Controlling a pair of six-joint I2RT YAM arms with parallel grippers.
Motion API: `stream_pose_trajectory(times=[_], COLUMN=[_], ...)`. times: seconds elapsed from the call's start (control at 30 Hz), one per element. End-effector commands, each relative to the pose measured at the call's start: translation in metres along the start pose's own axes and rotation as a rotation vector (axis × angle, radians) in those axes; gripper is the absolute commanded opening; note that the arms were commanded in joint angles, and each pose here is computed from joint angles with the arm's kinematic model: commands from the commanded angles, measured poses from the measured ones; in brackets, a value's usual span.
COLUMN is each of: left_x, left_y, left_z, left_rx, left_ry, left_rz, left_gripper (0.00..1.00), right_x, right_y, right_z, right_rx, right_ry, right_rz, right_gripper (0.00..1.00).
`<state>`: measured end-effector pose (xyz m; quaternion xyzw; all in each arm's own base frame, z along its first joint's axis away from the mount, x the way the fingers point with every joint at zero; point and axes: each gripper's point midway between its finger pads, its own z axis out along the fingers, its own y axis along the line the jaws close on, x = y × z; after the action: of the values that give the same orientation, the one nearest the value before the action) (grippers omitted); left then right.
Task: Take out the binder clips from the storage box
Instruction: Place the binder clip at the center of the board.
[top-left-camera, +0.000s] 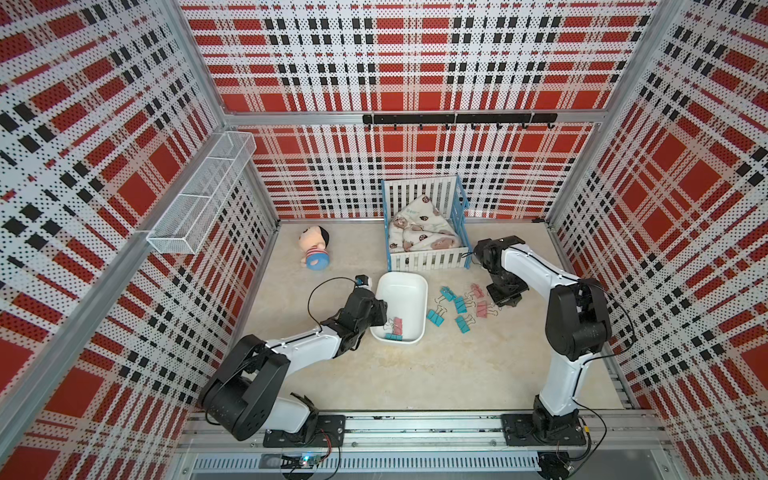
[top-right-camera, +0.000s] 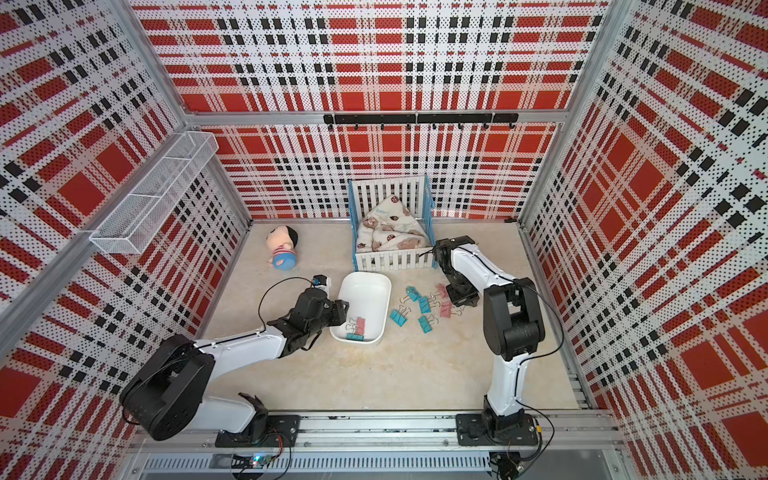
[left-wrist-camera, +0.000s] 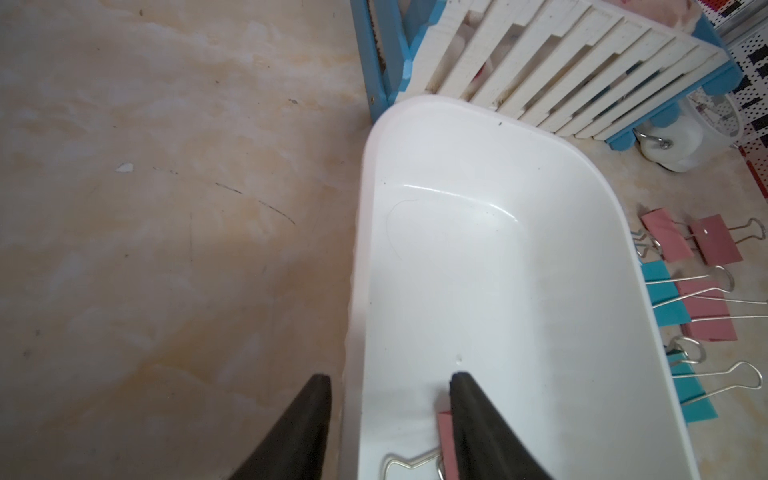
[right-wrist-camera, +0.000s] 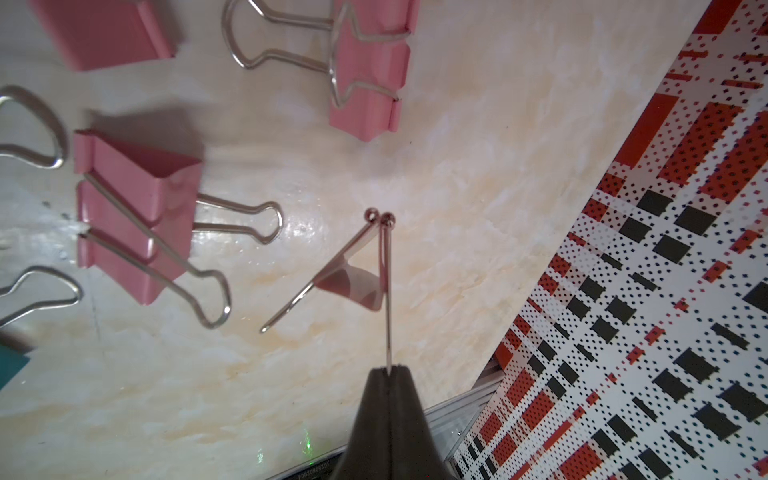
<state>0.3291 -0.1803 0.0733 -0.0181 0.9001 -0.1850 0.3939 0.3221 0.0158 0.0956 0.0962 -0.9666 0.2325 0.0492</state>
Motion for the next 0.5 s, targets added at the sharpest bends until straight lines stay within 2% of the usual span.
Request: stream_pose_trajectory(times=[0.0,0.47], left_x=[-0.004,-0.006], left_y=[-0.007,-0.011], left_z=[-0.003,-0.005], left_rx=[0.034,0.055], left_ry=[-0.017,-0.03], left_rz=[0.018,0.013], left_gripper=[0.53,0.53], right_x=[0.0,-0.001], right_y=[-0.009,-0.005], right_z=[0.001,0.019], right_rx=[0.025,0.047], right_ry=[0.021,0.08], right_rz=[0.018,-0.003], right_gripper=[0.01,0.01])
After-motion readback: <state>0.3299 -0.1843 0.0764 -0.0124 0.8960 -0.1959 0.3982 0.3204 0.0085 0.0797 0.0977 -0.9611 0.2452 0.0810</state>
